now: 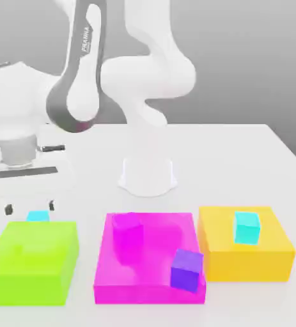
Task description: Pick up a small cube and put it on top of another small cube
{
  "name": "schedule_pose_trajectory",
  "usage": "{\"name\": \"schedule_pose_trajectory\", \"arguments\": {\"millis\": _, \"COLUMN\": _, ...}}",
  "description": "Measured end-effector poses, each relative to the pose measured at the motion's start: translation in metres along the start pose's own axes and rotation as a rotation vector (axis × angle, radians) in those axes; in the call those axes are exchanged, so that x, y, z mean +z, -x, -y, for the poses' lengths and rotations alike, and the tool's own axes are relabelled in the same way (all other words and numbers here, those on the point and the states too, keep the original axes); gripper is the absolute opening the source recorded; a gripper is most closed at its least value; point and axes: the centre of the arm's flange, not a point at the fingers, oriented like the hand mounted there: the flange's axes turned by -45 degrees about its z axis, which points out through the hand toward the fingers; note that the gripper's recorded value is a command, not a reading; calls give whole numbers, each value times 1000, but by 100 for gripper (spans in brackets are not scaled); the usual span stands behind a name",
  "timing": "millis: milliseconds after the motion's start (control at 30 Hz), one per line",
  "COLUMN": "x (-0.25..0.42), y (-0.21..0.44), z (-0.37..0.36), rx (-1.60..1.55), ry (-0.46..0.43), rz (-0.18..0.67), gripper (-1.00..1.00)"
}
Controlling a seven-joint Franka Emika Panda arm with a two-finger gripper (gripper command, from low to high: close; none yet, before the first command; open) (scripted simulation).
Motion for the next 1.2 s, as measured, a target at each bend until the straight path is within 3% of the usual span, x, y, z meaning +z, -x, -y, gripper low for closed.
{"name": "schedule_pose_trajectory", "arguments": {"millis": 100, "x": 13, "y": 39, "z": -8, "rx": -4, "ry": 25, "rz": 60, "gripper": 0}}
{"name": "schedule_pose_trajectory", "arguments": {"millis": 267, "x": 3, "y": 75, "z": -37, "rx": 105, "ry": 43, "rz": 49, "gripper": 0}}
{"name": "schedule_pose_trajectory", "arguments": {"millis": 567, "x": 8, "y": -17, "z": 14, "rx": -169, "ry": 30, "rz": 21, "gripper": 0}}
{"name": "schedule_pose_trajectory", "arguments": {"millis": 667, "x": 8, "y": 21, "z": -20, "rx": -33, "ry": 39, "rz": 16, "gripper": 0}}
{"name": "schedule_pose_trajectory", "arguments": {"millis": 1200, "x": 75, "y": 44, "z": -10, "rx": -28, "ry": 32, "rz": 68, "gripper": 0}}
